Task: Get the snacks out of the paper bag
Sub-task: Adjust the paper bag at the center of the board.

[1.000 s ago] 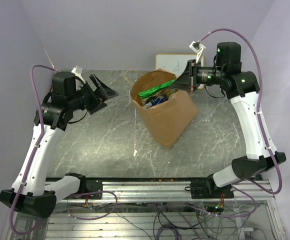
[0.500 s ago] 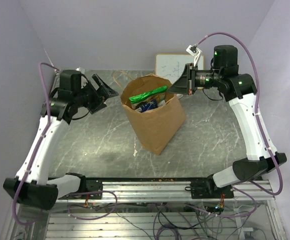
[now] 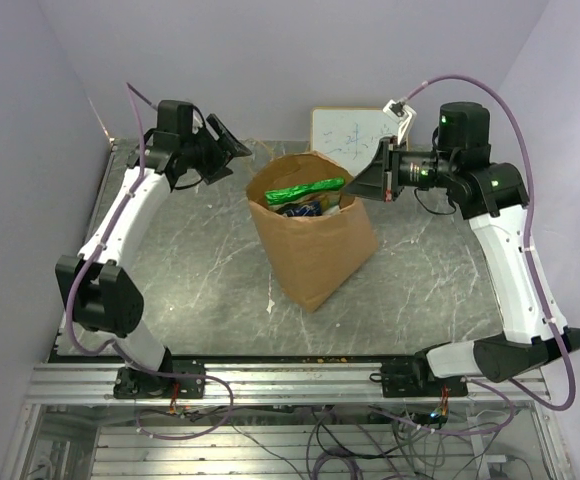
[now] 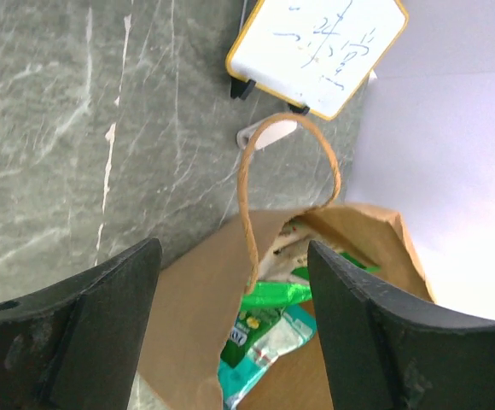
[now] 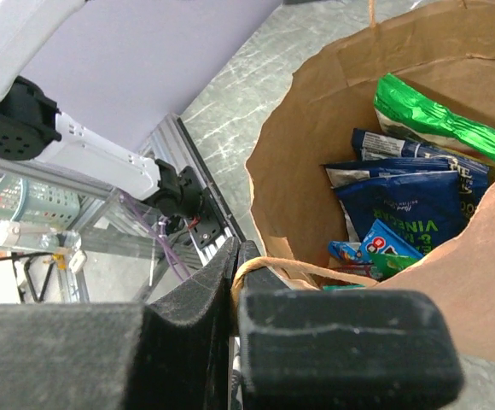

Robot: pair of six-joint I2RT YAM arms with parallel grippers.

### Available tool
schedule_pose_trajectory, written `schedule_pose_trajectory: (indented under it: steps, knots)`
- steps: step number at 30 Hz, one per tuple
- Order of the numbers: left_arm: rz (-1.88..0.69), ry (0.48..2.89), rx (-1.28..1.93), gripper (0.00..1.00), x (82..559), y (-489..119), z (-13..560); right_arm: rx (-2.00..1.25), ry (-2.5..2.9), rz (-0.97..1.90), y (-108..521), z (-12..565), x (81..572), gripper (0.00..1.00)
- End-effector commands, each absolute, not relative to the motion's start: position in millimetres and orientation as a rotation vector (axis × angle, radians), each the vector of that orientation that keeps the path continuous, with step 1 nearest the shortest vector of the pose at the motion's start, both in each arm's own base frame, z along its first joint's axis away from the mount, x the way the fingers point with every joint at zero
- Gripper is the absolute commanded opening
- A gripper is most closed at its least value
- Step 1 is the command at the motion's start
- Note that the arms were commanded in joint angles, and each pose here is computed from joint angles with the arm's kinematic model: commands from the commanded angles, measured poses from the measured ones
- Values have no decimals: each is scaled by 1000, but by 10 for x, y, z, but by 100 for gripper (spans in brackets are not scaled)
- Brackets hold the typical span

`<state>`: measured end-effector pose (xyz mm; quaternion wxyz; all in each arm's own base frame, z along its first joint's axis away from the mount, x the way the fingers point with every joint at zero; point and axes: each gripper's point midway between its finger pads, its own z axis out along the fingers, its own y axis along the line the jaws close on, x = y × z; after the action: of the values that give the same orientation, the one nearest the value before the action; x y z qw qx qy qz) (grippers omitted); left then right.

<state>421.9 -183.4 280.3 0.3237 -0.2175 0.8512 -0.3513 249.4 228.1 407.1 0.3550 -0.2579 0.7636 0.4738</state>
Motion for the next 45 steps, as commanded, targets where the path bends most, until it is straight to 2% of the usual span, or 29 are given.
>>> schedule_pose_trajectory:
  steps: [1, 6, 12, 14, 17, 20, 24, 28, 32, 41, 45]
  knots:
    - [-965, 2158, -485, 75, 4493, -1982, 3027, -695, 1892, 1181, 2229, 4262, 2348, 0]
    - [-1056, 2149, -450, 69, 4646, -2228, 3002, -685, 1888, 1147, 2182, 4298, 2325, 0]
    - [-1129, 2165, -379, 68, 4700, -2633, 2945, -669, 1890, 1139, 2167, 4301, 2310, 0]
    - [-1131, 2169, -382, 64, 4730, -2682, 2901, -658, 1890, 1132, 2156, 4308, 2309, 0]
    - [-1120, 2161, -400, 50, 4784, -2677, 2897, -617, 1917, 1091, 2111, 4293, 2345, 0]
    - [-1090, 2127, -393, 21, 4829, -2638, 3020, -559, 1961, 986, 1992, 4262, 2420, 0]
    - [-1155, 2024, -373, 7, 4824, -2665, 3394, -352, 2030, 735, 1660, 4211, 2645, 0]
    - [-1245, 1940, -392, 7, 4685, -2743, 3690, 47, 2033, 449, 1119, 4271, 2884, 0]
    - [-1274, 1933, -397, 7, 4471, -2860, 3806, 247, 1964, 280, 762, 4452, 3001, 0]
    - [-1348, 2008, -346, 7, 3897, -3490, 3732, 323, 1892, -125, -245, 4609, 3344, 0]
    - [-1361, 2116, -313, 7, 3606, -3858, 3392, 195, 1891, -57, -103, 4602, 3481, 0]
